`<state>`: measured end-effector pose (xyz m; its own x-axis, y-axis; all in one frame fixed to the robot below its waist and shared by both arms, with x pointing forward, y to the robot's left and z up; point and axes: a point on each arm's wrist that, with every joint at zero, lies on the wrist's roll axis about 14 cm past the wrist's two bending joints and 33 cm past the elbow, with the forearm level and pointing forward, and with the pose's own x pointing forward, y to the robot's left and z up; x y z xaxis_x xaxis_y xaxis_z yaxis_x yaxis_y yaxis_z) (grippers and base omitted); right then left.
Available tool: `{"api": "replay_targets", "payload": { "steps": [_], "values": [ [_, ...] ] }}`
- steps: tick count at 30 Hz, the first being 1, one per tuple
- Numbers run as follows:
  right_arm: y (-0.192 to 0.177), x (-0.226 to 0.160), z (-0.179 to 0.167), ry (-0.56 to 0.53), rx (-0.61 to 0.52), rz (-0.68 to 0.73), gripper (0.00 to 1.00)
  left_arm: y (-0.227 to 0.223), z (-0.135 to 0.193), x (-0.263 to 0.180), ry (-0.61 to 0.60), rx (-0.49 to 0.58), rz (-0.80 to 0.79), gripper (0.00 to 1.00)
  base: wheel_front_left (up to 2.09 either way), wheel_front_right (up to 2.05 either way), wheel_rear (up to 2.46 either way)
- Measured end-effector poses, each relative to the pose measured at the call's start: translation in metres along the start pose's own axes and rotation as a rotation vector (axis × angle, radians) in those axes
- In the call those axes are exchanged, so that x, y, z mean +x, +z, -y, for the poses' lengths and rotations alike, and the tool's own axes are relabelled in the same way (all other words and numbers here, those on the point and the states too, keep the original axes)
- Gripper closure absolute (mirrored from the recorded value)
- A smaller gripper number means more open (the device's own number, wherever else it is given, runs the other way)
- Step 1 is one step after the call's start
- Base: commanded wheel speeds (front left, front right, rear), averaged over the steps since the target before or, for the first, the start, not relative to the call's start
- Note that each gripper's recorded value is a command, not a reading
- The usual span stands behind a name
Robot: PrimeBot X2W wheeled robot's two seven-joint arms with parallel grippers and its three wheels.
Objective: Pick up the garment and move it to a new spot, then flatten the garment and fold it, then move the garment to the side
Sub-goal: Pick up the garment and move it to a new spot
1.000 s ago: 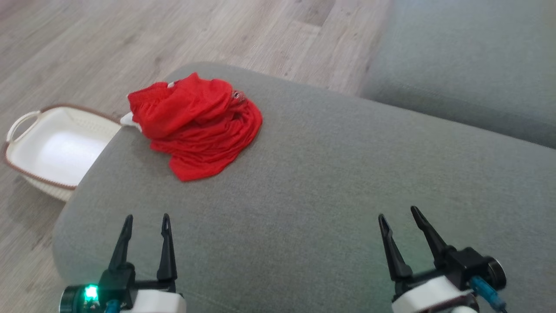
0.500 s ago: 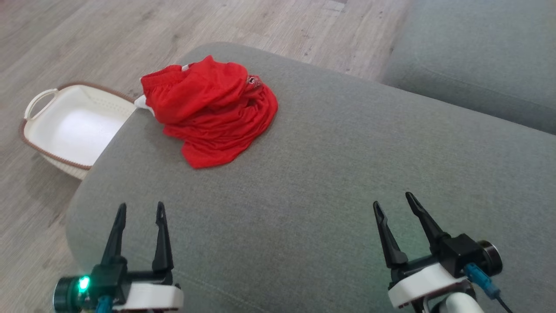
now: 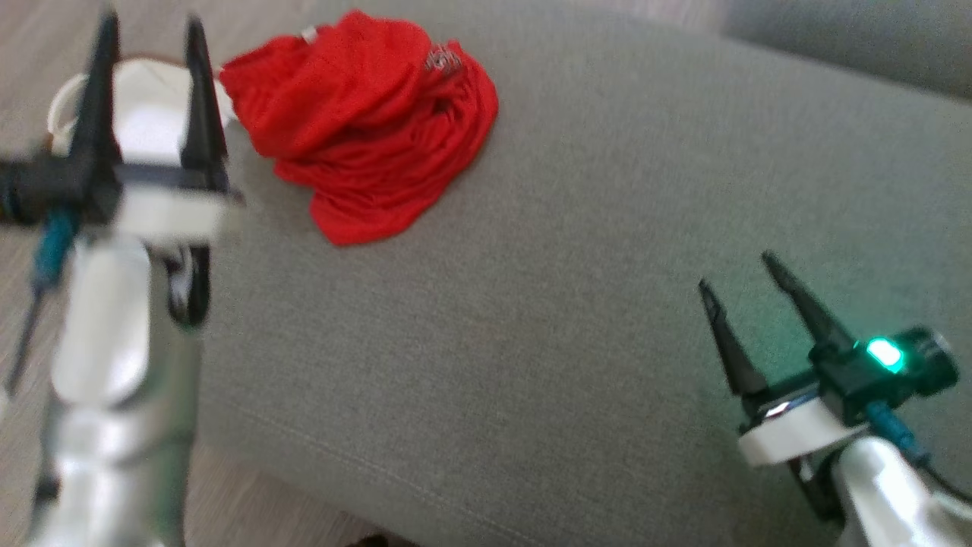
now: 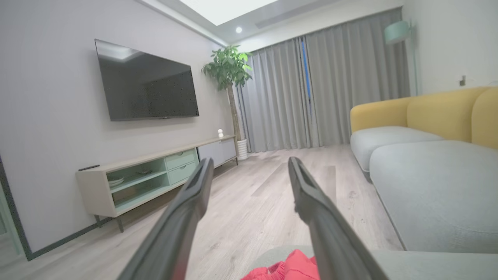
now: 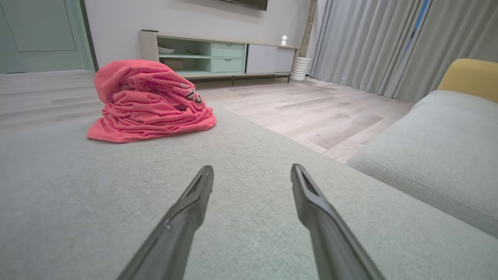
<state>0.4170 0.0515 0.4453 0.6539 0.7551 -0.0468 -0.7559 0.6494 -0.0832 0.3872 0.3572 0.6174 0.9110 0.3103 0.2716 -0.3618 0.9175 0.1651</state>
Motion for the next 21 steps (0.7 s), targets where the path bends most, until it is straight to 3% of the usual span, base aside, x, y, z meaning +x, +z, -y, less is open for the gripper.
{"api": "replay_targets", "payload": {
  "steps": [4,8,13,19,21],
  "values": [
    [-0.019,0.010,0.019,0.008,-0.011,-0.013,0.00,-0.034,0.009,0.047,-0.018,-0.006,-0.142,0.00,0.00,0.00,0.00],
    [-0.044,0.009,0.033,0.010,-0.010,-0.051,0.00,-0.089,0.017,0.066,-0.015,-0.042,-0.377,0.00,0.00,0.00,0.00],
    [-0.061,0.003,0.045,-0.007,-0.005,-0.075,0.00,-0.153,0.030,0.058,-0.007,-0.100,-0.639,0.00,0.00,0.00,0.00],
    [-0.066,0.001,0.060,-0.038,-0.003,-0.066,0.00,-0.206,0.049,0.035,-0.036,-0.102,-0.836,0.00,0.00,0.00,0.00],
    [-0.068,0.001,0.063,-0.046,0.001,-0.060,0.00,-0.217,0.058,0.030,-0.049,-0.113,-0.871,0.67,0.00,0.00,0.00]
  ]
}}
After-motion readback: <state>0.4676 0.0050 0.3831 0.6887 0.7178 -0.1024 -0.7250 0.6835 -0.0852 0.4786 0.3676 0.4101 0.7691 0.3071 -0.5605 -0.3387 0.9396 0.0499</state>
